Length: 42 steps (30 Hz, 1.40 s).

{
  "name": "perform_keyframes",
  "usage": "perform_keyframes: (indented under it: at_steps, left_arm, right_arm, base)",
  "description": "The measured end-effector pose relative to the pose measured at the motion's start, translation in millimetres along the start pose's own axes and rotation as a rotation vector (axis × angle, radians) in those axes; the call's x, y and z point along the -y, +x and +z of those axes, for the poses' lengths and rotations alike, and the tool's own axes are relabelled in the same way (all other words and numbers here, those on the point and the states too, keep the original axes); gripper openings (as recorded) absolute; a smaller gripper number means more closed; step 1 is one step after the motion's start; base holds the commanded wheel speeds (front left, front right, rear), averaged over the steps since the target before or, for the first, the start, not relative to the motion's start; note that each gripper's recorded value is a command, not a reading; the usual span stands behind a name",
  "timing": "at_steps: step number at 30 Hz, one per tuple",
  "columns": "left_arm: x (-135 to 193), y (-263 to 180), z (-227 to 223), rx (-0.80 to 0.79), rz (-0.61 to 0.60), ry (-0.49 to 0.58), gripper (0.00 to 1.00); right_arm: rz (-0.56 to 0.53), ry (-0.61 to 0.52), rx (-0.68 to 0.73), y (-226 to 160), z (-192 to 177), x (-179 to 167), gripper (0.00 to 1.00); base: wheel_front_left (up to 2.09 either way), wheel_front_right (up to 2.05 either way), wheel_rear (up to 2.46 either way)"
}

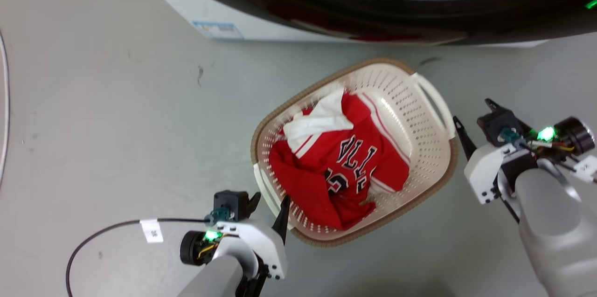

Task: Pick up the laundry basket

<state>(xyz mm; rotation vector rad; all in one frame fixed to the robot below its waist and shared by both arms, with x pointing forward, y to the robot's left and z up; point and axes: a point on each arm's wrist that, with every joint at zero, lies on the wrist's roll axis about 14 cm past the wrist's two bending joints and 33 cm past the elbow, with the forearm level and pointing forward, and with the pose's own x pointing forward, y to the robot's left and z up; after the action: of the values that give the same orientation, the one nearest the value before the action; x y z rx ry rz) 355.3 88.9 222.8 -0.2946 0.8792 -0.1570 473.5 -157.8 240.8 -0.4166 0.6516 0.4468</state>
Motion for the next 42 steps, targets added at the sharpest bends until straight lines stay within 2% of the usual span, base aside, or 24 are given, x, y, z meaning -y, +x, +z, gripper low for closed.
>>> perform_keyframes:
  at_steps: [11, 21, 22, 23, 24, 25, 42]
  left_arm:
    - [-10, 23, -15, -0.071, 0.017, -0.054, 1.00]
    - [-19, 31, -24, -0.096, 0.042, -0.070, 1.00]
    - [-19, 31, -24, -0.097, 0.043, -0.071, 1.00]
    - [-19, 31, -24, -0.097, 0.043, -0.072, 0.98]
    - [-19, 31, -24, -0.097, 0.043, -0.072, 0.31]
    - [-19, 31, -24, -0.097, 0.042, -0.071, 0.00]
    - [-18, 16, -6, -0.051, 0.049, -0.034, 0.00]
  right_arm:
    - [0.120, -0.065, -0.163, 45, -38, -22, 1.00]
    - [0.179, -0.086, -0.223, 66, -54, -39, 1.00]
    - [0.183, -0.088, -0.235, 66, -57, -40, 0.53]
    - [0.186, -0.092, -0.251, 66, -59, -41, 0.00]
    - [0.190, -0.095, -0.257, 66, -60, -42, 0.00]
    - [0.191, -0.096, -0.259, 66, -61, -43, 0.00]
    - [0.163, -0.081, -0.222, 47, -36, -37, 0.00]
  base:
    - [0.00, 0.00, 0.00]
    - [0.00, 0.00, 0.00]
    - [0.00, 0.00, 0.00]
    - [0.00, 0.00, 0.00]
    - [0.00, 0.00, 0.00]
    - [0.00, 0.00, 0.00]
    - [0.00, 0.00, 0.00]
